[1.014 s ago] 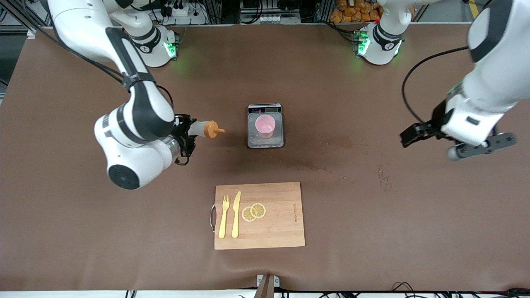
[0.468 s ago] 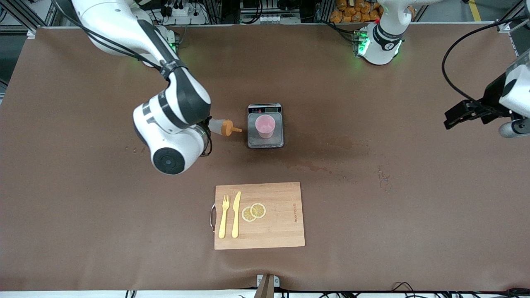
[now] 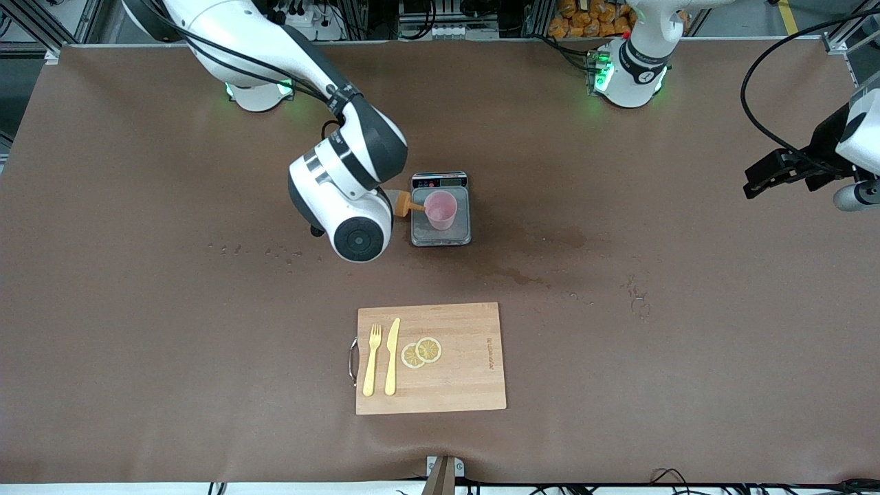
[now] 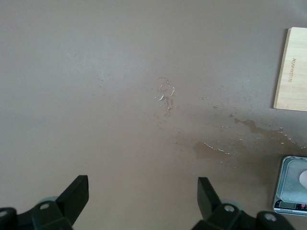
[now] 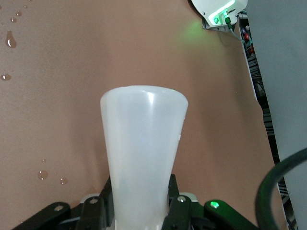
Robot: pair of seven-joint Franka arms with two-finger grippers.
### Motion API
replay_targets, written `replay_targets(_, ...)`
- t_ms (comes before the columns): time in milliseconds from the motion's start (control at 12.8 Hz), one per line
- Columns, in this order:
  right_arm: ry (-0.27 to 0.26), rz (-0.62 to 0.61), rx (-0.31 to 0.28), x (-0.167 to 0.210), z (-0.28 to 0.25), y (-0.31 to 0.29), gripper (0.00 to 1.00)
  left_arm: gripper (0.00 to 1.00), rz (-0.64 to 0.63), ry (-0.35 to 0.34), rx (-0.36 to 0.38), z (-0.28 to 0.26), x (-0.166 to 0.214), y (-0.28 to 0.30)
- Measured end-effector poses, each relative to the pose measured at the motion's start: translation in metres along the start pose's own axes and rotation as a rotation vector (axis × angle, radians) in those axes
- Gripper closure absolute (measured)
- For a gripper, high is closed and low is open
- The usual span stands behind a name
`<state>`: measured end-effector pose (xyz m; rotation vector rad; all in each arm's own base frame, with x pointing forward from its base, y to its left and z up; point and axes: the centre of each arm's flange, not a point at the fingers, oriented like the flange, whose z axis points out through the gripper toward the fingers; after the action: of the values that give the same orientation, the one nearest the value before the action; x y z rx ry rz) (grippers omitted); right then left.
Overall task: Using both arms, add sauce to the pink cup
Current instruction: 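Tip the sauce bottle over the pink cup with the right gripper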
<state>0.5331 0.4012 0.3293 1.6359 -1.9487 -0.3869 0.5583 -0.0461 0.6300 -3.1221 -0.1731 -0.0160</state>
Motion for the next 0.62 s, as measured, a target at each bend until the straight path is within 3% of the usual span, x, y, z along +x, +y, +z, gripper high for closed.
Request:
replay_targets(390, 0.101, 0.035, 0.055, -0.015, 0.020, 0.002, 0.57, 0.00, -0.009, -0.007, 0.000, 0.000, -0.001, -0.005)
replay_targets(624, 0.130, 0.032, 0.064, -0.023, 0.030, 0.003, 0.59, 0.00, -0.007, -0.016, -0.017, 0.002, -0.002, -0.002)
